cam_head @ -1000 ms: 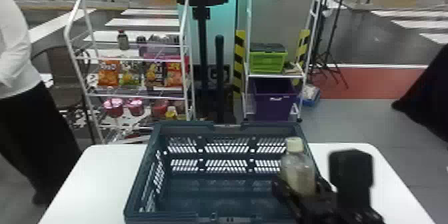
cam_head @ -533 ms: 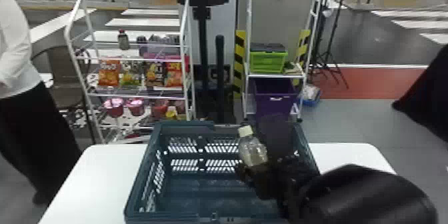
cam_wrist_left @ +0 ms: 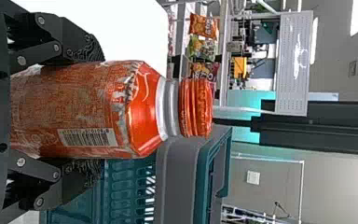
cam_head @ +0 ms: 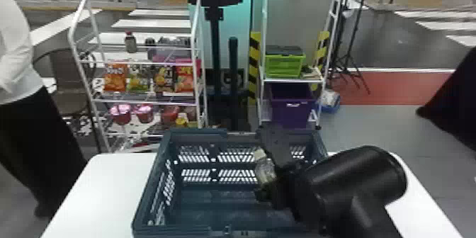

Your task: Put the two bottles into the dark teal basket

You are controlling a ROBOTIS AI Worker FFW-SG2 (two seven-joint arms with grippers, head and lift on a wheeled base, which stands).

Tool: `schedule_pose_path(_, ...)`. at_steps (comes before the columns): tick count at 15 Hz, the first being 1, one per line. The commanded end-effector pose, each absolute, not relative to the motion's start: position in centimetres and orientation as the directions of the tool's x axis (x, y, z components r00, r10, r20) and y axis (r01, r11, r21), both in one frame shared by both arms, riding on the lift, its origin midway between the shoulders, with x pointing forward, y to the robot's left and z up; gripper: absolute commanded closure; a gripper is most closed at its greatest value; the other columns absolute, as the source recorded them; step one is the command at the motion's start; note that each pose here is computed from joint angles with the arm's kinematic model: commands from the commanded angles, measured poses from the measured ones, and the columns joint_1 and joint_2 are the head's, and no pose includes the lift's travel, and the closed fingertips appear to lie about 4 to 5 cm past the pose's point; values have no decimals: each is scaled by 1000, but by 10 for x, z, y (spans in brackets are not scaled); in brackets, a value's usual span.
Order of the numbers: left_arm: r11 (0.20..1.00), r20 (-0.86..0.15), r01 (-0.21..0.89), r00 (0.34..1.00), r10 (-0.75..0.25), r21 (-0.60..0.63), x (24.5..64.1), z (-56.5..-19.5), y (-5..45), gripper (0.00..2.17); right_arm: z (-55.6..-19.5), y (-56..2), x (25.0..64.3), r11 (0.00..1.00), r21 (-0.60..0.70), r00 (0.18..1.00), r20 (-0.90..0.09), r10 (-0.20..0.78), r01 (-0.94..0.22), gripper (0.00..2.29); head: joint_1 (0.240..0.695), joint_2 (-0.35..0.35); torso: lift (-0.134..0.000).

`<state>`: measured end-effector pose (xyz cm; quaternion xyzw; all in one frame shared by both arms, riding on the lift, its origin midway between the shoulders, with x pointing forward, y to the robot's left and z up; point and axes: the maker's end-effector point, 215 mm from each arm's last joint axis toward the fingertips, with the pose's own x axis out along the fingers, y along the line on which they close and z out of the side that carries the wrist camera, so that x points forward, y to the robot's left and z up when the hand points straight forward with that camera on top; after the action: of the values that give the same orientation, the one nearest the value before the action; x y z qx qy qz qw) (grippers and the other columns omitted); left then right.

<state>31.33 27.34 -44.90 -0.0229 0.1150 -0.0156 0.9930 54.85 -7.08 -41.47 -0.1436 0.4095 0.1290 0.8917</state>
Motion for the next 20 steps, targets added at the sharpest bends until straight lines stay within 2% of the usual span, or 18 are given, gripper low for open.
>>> schedule_pose_path(1,998,-226,27,973,-38,-54,316,-449,277,2098,-415,-64,547,921,-131,604,-787,128,-366,1578,499,0,0)
schedule_pose_path(2,998,-225,28,974,-40,-54,317,-448,277,2098,-416,-59,543,919,-110,582,-800,144,-380,1409,499,0,0)
schedule_pose_path(3,998,-224,28,974,-40,-55,318,-448,278,2098,-416,-58,542,918,-106,581,-800,149,-382,984,499,0,0)
schedule_pose_path(4,998,-221,29,974,-41,-57,319,-446,278,2098,-417,-58,539,917,-104,572,-806,148,-384,404,499,0,0)
schedule_pose_path(5,998,-219,29,975,-41,-56,319,-445,279,2098,-420,-61,532,916,-105,552,-822,139,-387,90,499,0,0)
schedule_pose_path(7,998,-221,31,974,-44,-62,319,-446,279,2098,-421,-64,525,916,-103,534,-835,133,-389,12,499,0,0)
schedule_pose_path(9,997,-216,33,975,-46,-63,319,-443,278,2098,-413,-59,528,918,-95,563,-812,152,-386,12,499,0,0)
schedule_pose_path(11,997,-213,34,976,-47,-64,318,-441,277,2098,-376,-26,557,919,-65,707,-660,253,-390,12,499,0,0)
schedule_pose_path(13,997,-210,39,976,-51,-62,318,-439,276,2098,-355,-8,556,920,-25,774,-548,316,-392,12,499,0,0)
schedule_pose_path(15,997,-206,43,977,-55,-62,318,-436,274,2098,-313,9,553,919,30,852,-365,375,-392,12,499,0,0)
schedule_pose_path(17,996,-201,58,977,-70,-64,317,-433,270,2098,-308,1,531,928,62,874,-317,368,-368,12,499,0,0)
schedule_pose_path(20,995,-192,75,978,-86,-66,315,-426,265,2098,-315,-47,486,952,68,912,-272,305,-298,12,499,0,0)
